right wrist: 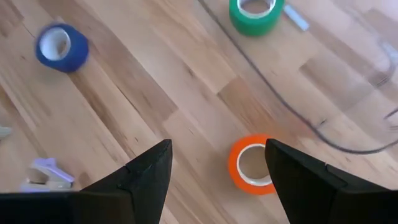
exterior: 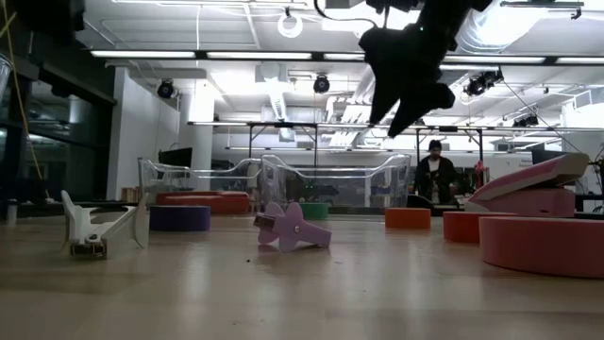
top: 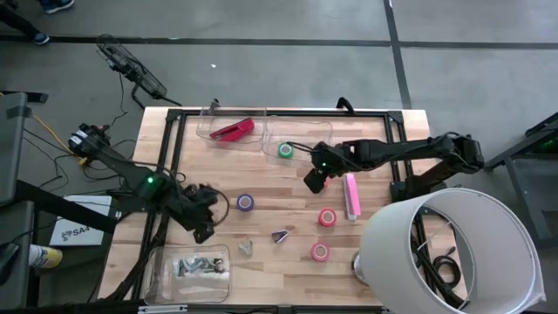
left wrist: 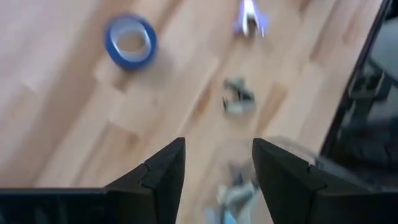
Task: Pick and place Stapler, Stapler remover, tape
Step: Put the orange tape into the top right transparent bin
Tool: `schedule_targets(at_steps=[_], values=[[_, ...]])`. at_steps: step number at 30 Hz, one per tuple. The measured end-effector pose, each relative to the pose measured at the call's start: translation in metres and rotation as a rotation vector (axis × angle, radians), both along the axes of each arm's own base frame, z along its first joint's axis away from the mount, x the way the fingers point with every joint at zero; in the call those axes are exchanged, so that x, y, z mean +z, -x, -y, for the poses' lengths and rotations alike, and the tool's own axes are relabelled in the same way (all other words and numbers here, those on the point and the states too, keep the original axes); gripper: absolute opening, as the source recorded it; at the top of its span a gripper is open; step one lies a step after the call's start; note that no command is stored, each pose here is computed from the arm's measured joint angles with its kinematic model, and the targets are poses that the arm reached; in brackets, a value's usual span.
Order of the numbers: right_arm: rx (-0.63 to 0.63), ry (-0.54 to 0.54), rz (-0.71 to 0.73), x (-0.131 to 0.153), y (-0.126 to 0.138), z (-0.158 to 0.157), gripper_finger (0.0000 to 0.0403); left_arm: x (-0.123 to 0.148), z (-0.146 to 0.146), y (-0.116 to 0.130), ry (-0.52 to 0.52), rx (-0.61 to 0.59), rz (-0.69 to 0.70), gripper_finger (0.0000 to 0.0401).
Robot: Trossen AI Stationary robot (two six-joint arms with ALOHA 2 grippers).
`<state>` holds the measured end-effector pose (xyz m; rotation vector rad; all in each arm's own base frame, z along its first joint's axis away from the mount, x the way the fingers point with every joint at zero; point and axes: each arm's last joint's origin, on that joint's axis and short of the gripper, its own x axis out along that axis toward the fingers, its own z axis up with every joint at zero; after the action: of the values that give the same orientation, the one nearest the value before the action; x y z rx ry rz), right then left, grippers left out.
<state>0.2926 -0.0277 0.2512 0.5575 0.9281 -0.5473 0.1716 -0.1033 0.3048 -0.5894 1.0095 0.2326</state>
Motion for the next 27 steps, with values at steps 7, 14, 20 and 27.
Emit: schedule_targets(at_steps=[7, 14, 20, 27], values=[[-0.065, -0.031, -0.082, -0.032, 0.002, -0.005, 0.0248, 0.011, -0.015, 0.006, -0.099, 0.061, 0.115, 0.0184], [-0.126, -0.024, -0.034, -0.057, 0.007, -0.005, 0.0248, 0.014, -0.018, 0.007, -0.163, 0.049, 0.147, 0.0184], [-0.035, 0.017, -0.061, -0.080, 0.017, -0.006, 0.0248, 0.013, -0.018, 0.008, -0.184, 0.028, 0.143, 0.0184], [0.066, 0.074, -0.037, -0.106, 0.029, -0.007, 0.0248, 0.013, -0.018, 0.008, -0.188, 0.021, 0.141, 0.0184]])
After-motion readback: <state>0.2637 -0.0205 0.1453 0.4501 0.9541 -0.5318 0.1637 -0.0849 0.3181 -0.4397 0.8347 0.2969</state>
